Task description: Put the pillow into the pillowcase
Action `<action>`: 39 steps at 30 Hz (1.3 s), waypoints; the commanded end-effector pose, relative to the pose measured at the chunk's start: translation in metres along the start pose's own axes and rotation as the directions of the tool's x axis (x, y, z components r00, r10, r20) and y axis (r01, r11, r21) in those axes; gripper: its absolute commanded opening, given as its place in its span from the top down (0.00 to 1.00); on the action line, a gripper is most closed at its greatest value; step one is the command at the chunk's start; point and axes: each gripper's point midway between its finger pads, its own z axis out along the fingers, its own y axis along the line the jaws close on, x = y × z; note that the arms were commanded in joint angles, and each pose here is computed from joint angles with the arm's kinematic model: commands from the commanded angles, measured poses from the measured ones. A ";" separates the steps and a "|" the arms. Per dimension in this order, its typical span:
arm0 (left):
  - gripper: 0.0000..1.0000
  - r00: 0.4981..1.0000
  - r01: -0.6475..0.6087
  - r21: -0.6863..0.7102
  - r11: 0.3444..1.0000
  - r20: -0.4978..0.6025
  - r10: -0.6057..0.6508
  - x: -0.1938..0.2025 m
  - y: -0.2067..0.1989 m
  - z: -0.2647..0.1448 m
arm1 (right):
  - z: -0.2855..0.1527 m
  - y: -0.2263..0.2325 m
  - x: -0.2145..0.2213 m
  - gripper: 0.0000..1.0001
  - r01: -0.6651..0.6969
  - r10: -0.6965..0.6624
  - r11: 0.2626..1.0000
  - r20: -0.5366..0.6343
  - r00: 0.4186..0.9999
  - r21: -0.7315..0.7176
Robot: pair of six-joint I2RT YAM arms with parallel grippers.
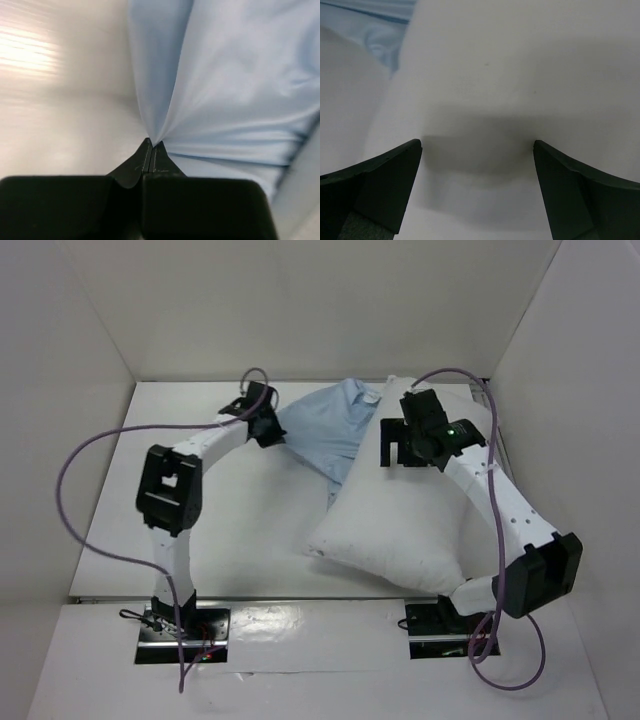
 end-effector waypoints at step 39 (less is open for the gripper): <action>1.00 0.852 0.095 0.031 0.995 0.515 -0.098 -0.136 0.121 -0.282 | 0.072 0.075 0.087 0.45 -0.041 0.058 0.977 -0.074 0.996 0.211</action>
